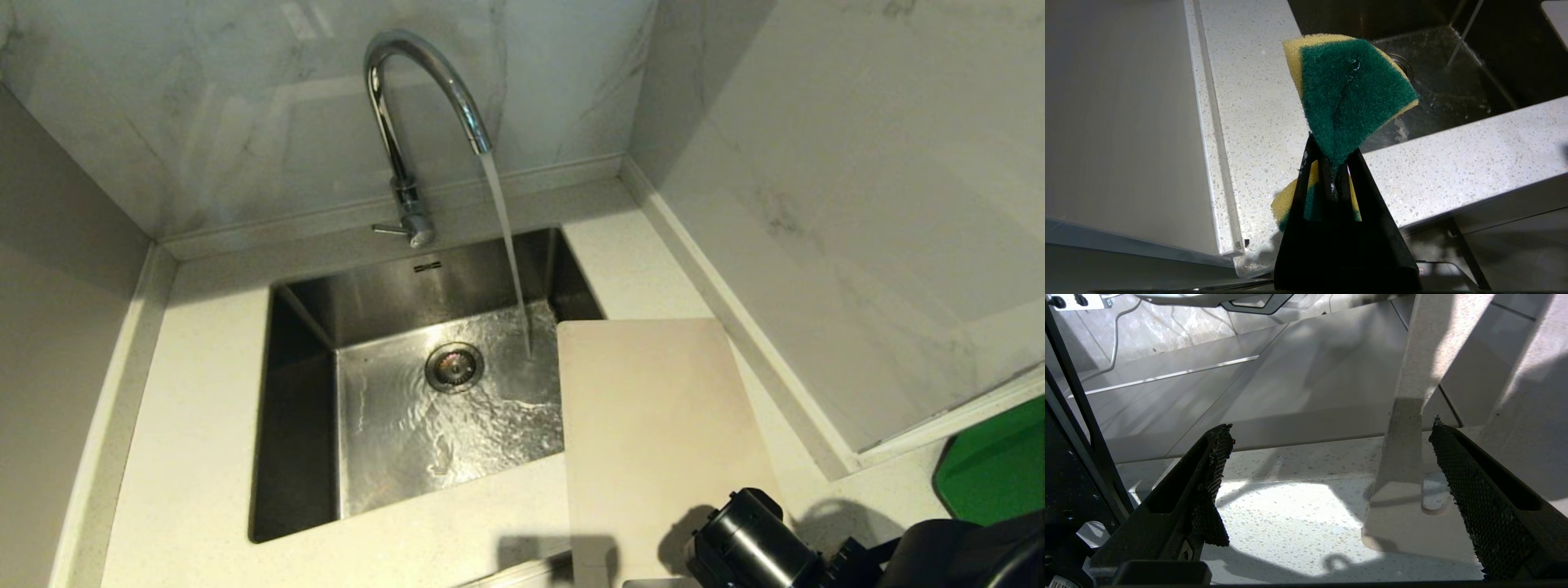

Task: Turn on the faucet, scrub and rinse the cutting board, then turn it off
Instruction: Pick up the cutting board

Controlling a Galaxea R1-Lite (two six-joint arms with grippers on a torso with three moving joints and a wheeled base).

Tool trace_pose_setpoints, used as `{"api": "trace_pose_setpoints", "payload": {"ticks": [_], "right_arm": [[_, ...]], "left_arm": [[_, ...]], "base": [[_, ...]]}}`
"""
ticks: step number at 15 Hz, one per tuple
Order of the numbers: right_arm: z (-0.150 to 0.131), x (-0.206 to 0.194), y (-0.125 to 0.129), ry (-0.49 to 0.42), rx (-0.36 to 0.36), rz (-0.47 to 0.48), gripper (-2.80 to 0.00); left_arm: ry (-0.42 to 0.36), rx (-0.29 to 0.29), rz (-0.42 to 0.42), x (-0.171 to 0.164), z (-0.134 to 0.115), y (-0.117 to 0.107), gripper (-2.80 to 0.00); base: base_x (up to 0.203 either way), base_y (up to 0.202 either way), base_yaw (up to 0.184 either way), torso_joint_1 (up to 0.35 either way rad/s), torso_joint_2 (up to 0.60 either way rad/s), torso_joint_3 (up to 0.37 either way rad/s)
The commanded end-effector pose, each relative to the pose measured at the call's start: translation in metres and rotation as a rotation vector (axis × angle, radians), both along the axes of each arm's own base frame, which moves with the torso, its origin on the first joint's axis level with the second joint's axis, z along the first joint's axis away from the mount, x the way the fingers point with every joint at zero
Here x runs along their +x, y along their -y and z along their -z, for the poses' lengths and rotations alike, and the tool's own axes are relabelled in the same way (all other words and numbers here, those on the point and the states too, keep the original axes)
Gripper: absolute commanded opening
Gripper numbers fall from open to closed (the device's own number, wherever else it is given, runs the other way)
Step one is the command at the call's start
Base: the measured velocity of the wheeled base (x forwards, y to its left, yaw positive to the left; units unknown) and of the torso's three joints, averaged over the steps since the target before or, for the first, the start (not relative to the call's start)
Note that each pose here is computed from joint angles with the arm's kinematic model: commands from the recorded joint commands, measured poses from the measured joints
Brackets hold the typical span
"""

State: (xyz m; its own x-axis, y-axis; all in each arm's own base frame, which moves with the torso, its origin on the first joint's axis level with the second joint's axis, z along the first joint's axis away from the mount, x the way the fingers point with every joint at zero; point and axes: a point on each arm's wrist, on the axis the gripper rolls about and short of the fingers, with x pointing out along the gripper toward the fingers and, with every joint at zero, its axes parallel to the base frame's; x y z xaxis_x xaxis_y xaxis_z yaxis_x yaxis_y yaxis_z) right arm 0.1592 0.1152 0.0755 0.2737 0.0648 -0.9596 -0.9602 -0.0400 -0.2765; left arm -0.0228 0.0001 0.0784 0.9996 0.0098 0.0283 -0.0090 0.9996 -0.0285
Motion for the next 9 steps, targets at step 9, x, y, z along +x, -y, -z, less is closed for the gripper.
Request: {"api": "trace_pose_setpoints", "payload": {"ticks": [9], "right_arm": [[0.001,0.013,-0.005,0.002,-0.002,0.014,0.0]], "left_arm": [[-0.001,-0.001,-0.001,0.0,0.0,0.0,-2.8]], "base": [[0.0,0.0,0.0,0.0,0.0,0.0]]}}
